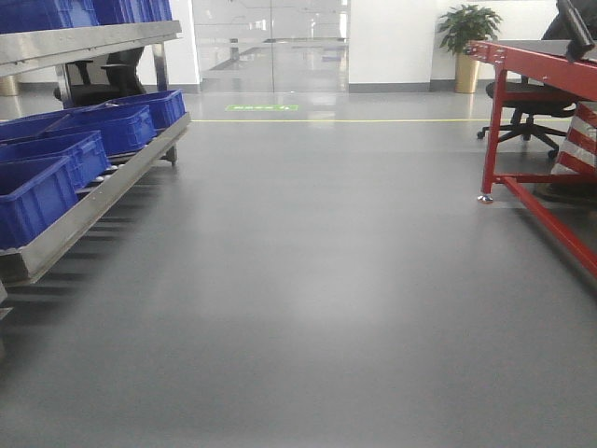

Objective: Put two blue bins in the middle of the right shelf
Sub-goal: 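Drive along the aisle carrying the light-blue bin in both grippers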

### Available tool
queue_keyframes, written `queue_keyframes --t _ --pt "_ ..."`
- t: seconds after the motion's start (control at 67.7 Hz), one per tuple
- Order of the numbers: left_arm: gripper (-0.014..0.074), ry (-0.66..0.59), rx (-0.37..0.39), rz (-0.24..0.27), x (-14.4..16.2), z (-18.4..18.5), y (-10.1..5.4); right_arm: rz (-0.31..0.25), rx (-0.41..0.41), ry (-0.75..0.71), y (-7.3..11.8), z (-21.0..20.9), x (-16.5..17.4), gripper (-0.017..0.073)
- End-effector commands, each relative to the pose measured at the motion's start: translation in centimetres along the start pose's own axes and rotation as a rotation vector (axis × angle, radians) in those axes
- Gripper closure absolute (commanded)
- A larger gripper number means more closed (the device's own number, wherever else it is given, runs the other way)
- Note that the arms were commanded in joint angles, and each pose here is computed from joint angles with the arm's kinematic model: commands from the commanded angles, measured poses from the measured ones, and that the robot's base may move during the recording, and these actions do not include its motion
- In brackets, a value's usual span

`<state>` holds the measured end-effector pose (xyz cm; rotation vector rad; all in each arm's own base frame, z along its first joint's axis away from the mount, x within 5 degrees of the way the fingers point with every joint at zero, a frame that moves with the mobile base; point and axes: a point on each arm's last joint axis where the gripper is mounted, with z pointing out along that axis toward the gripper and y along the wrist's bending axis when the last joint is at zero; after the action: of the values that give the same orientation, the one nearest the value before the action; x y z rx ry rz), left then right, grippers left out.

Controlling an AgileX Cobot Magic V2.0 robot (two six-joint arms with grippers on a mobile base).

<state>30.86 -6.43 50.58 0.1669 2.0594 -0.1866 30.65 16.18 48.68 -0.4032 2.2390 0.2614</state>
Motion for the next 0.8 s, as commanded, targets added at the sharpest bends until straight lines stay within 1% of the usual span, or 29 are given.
queue_keyframes --t 0.0,0.783 --pt "0.0704 -0.090 0.084 -0.038 -0.96 -0.80 -1.13 -0.012 -0.070 -0.050 0.79 -0.57 -0.45 0.0713" --pt "0.0704 -0.090 0.084 -0.038 -0.96 -0.80 -1.13 -0.012 -0.070 -0.050 0.79 -0.57 -0.45 0.0713"
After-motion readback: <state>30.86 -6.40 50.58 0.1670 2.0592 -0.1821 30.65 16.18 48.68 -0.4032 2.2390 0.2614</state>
